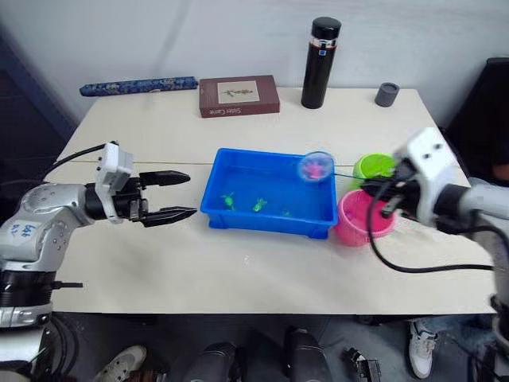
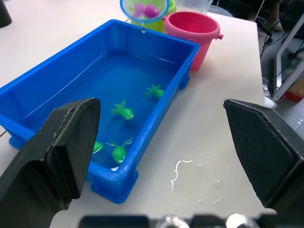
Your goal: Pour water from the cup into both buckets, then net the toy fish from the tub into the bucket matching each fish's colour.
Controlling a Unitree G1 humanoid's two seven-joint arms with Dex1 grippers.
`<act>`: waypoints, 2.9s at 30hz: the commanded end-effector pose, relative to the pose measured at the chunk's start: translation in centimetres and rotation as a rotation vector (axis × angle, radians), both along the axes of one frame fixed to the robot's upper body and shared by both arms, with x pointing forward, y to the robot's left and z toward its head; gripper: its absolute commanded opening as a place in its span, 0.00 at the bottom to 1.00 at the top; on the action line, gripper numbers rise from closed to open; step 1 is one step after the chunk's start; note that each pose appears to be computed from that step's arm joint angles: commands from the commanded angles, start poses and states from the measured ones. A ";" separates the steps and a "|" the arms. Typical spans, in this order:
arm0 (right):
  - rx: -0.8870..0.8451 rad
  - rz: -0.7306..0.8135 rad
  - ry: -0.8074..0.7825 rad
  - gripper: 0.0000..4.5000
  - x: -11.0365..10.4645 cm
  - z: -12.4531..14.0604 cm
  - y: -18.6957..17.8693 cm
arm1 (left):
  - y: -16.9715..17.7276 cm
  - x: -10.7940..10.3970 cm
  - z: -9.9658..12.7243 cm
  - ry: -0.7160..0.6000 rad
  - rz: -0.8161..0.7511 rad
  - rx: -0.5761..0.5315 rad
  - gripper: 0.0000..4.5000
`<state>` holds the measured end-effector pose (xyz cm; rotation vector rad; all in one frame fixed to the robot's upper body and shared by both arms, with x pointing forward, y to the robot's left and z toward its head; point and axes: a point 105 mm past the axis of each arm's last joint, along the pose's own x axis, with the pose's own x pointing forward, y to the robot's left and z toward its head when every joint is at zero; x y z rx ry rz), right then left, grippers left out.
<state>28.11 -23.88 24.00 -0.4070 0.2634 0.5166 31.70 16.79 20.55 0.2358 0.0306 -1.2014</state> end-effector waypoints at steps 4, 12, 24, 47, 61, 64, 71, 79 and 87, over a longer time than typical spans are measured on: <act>-0.086 -0.161 -0.058 0.00 -3.1 1.4 -4.4 | -1.0 1.2 0.9 -0.041 -0.062 -0.001 1.00; -0.175 -0.240 -0.027 0.00 -6.6 0.2 -5.5 | -2.2 2.8 1.1 -0.048 -0.130 0.000 1.00; -0.678 -0.155 -0.165 0.00 -7.0 -0.9 -4.0 | -3.3 4.4 1.2 -0.051 -0.180 -0.003 1.00; -0.798 0.001 -0.396 0.00 -4.8 2.8 -1.4 | -2.5 4.0 0.9 -0.051 -0.155 -0.016 1.00; -0.580 0.288 -0.141 0.00 4.1 -2.9 3.6 | 2.0 0.8 -1.2 -0.008 0.063 -0.014 1.00; -0.583 0.344 -0.117 0.00 5.6 -4.5 4.9 | 3.1 -0.1 -1.5 -0.003 0.125 -0.020 1.00; -0.581 0.456 -0.081 0.00 6.6 -6.6 7.3 | 4.3 -1.7 -2.0 0.005 0.223 -0.011 1.00; -0.494 0.545 -0.020 0.00 5.7 -7.4 9.4 | 4.5 -2.5 -2.2 0.003 0.267 -0.015 1.00; -0.345 0.582 0.062 0.00 4.3 -7.7 10.9 | 4.4 -2.6 -1.5 -0.013 0.280 -0.031 1.00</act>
